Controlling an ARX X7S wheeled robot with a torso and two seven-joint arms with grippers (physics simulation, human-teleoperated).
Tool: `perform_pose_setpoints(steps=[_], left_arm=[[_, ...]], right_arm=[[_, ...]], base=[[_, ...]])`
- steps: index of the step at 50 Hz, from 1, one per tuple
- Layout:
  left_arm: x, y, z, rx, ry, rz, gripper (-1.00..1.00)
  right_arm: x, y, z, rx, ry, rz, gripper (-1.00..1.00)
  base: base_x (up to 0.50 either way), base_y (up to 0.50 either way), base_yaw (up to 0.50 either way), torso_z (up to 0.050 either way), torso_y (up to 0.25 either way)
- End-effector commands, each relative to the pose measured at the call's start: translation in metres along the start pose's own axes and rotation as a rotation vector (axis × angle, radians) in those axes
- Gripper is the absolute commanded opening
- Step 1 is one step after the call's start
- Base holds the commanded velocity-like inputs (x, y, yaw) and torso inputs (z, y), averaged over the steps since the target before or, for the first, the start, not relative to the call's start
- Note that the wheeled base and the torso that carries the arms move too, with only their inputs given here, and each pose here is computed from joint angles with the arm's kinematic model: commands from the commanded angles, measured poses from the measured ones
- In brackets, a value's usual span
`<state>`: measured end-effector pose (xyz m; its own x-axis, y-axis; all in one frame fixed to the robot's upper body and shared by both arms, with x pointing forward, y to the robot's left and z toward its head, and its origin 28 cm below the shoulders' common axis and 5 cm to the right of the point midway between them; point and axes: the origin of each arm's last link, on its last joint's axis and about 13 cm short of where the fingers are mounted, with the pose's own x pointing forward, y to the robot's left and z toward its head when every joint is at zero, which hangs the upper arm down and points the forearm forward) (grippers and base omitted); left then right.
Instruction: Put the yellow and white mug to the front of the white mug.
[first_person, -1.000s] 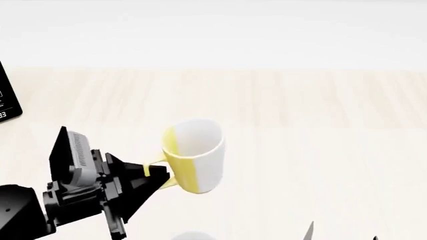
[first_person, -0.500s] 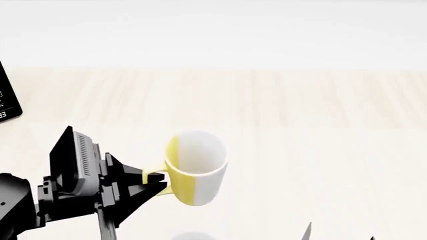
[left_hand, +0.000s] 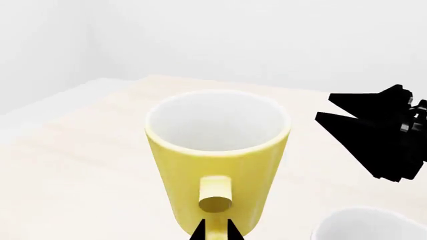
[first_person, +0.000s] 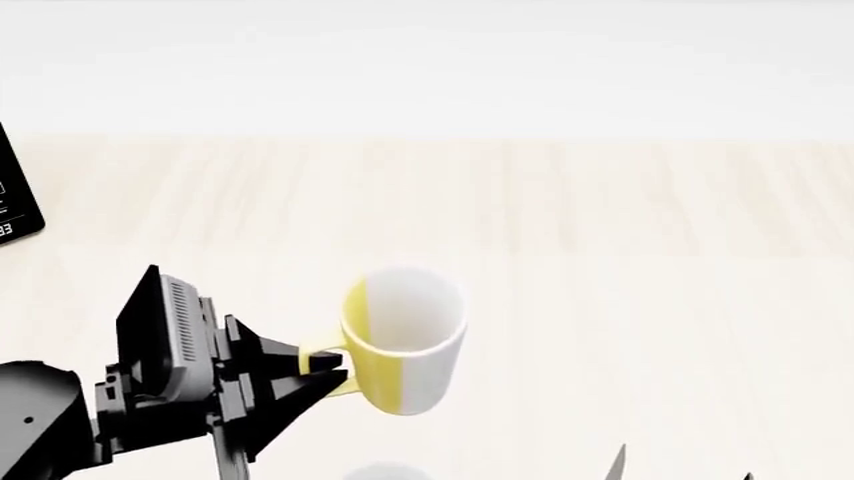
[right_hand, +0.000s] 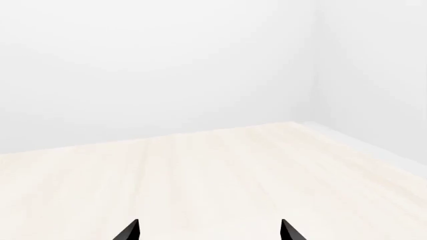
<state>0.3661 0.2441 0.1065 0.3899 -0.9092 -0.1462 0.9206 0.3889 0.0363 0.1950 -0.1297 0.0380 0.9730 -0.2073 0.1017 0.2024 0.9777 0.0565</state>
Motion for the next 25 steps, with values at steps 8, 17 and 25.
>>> perform_pose_setpoints(steps=[8, 17, 25], left_arm=[[0.006, 0.004, -0.033, -0.068, 0.027, 0.026, -1.0], [0.011, 0.008, -0.047, -0.113, 0.055, 0.037, -1.0], [0.014, 0.005, -0.056, -0.141, 0.081, 0.034, -1.0]], right_arm=[[0.0, 0.0, -0.001, -0.001, 0.001, 0.001, 1.0], [0.001, 0.001, -0.001, -0.003, 0.001, 0.003, 1.0], [0.001, 0.001, -0.001, -0.004, 0.001, 0.003, 1.0]], base=[[0.0, 0.0, 0.0, 0.0, 0.0], [0.0, 0.0, 0.0, 0.0, 0.0], [0.0, 0.0, 0.0, 0.0, 0.001]])
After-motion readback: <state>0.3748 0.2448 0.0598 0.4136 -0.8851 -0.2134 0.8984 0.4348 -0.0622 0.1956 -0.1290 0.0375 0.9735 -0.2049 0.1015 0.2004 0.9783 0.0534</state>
